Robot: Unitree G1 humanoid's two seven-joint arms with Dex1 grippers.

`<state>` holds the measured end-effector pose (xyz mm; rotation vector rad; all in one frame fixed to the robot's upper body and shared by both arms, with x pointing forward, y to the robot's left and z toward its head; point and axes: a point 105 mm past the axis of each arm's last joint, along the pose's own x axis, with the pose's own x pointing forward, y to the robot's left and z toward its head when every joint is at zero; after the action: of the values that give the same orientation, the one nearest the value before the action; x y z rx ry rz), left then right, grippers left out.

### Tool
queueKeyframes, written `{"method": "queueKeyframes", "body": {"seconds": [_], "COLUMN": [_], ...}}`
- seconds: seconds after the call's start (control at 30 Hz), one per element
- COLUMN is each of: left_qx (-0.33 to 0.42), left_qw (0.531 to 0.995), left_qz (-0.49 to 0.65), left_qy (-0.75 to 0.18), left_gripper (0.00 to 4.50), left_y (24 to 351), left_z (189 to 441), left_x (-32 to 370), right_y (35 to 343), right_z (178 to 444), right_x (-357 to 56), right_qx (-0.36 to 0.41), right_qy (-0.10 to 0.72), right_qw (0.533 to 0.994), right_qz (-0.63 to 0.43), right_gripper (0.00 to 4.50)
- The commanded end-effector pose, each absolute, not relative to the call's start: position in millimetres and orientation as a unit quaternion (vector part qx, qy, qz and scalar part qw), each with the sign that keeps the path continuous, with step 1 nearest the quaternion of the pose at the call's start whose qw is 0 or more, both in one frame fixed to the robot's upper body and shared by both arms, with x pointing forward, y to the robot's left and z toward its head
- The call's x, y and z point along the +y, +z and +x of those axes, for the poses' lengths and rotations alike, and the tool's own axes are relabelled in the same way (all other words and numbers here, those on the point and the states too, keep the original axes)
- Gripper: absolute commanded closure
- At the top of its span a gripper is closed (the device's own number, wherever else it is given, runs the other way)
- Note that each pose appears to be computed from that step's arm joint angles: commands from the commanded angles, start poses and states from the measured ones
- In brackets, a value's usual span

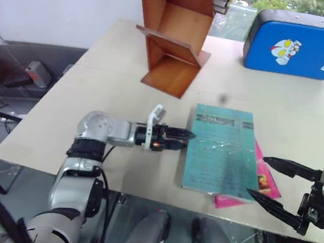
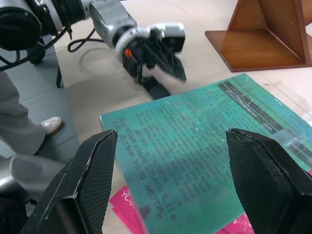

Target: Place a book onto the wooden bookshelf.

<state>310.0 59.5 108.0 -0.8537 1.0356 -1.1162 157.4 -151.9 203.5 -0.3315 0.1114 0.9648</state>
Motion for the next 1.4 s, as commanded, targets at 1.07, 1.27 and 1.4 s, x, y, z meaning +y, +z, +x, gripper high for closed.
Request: {"method": "queueKeyframes", "body": {"seconds": [1.07,1.27,1.4], "left_qx": [-0.049,-0.266,-0.325], "left_qw": [0.741,0.692,0.668], "left_qz": [0.154,0.438,0.545], "left_qy": [-0.652,-0.508,-0.388], "left_gripper": [4.46,4.46,4.46], "left_y": [266,355,400], "left_z": [318,341,366], "left_x": [91,71,83], "right_y": [204,211,212], "right_z": [185,198,203], "right_x": [-147,-150,-150], "right_qx": [-0.024,-0.044,-0.051], "right_qy": [0.428,0.425,0.426], "right_qw": [0.887,0.887,0.885], "right_qz": [-0.171,-0.176,-0.180], "right_gripper": [0.82,0.82,0.82]}}
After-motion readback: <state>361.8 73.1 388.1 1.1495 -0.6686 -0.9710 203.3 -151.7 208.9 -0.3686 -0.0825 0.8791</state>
